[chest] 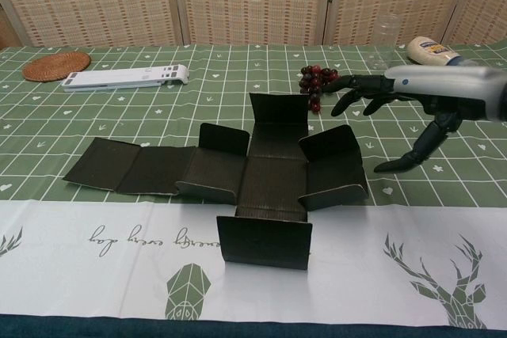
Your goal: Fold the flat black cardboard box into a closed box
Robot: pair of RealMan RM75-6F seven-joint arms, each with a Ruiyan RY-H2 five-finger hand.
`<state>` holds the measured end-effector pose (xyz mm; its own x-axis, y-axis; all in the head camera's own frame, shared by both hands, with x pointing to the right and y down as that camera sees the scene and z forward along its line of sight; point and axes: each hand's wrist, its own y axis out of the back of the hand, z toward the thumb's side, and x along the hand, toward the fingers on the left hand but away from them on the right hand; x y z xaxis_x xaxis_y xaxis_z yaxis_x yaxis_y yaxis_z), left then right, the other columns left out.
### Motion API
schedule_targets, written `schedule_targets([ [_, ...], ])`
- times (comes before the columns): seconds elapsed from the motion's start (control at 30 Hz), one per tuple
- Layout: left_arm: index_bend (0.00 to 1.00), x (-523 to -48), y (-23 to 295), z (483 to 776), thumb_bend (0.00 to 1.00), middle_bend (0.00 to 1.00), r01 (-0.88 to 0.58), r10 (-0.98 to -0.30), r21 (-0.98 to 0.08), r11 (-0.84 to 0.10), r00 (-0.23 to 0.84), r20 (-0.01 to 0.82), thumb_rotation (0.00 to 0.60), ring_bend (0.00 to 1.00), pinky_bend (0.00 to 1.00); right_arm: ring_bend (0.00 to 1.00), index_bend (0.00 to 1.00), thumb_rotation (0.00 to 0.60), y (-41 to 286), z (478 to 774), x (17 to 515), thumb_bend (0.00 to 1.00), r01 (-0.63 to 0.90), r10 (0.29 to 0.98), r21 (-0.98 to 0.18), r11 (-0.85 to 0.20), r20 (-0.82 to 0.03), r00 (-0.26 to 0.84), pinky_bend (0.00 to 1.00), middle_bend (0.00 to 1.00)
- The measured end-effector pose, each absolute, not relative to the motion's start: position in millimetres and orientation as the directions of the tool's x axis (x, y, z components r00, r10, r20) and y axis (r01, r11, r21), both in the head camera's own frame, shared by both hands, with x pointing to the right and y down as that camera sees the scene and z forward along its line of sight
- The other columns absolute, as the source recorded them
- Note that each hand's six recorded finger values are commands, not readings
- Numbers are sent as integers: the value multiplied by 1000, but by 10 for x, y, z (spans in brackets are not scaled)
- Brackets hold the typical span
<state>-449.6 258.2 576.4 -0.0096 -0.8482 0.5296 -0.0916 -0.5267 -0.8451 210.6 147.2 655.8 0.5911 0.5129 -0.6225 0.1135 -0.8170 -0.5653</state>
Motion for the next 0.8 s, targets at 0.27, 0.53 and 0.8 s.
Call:
schedule_targets([
  [0.27,0,-4520,2614,5747,141,0,-93,-847,-844,-528,-21,532,600,0,83,60,0,600,1608,6711,1916,198,-1,487,-620,-784,-618,617,128,138],
  [0.53,2,-4565,2631,5707,140,0,-95,-850,-848,-521,-33,526,600,0,82,60,0,600,1405,6918,1783,198,-135,502,-693,-708,-629,594,128,138],
  [0.8,2,-4608,2648,5679,141,0,-96,-852,-851,-517,-46,522,600,0,82,60,0,600,1091,7076,1494,199,-221,546,-774,-593,-588,597,128,138],
])
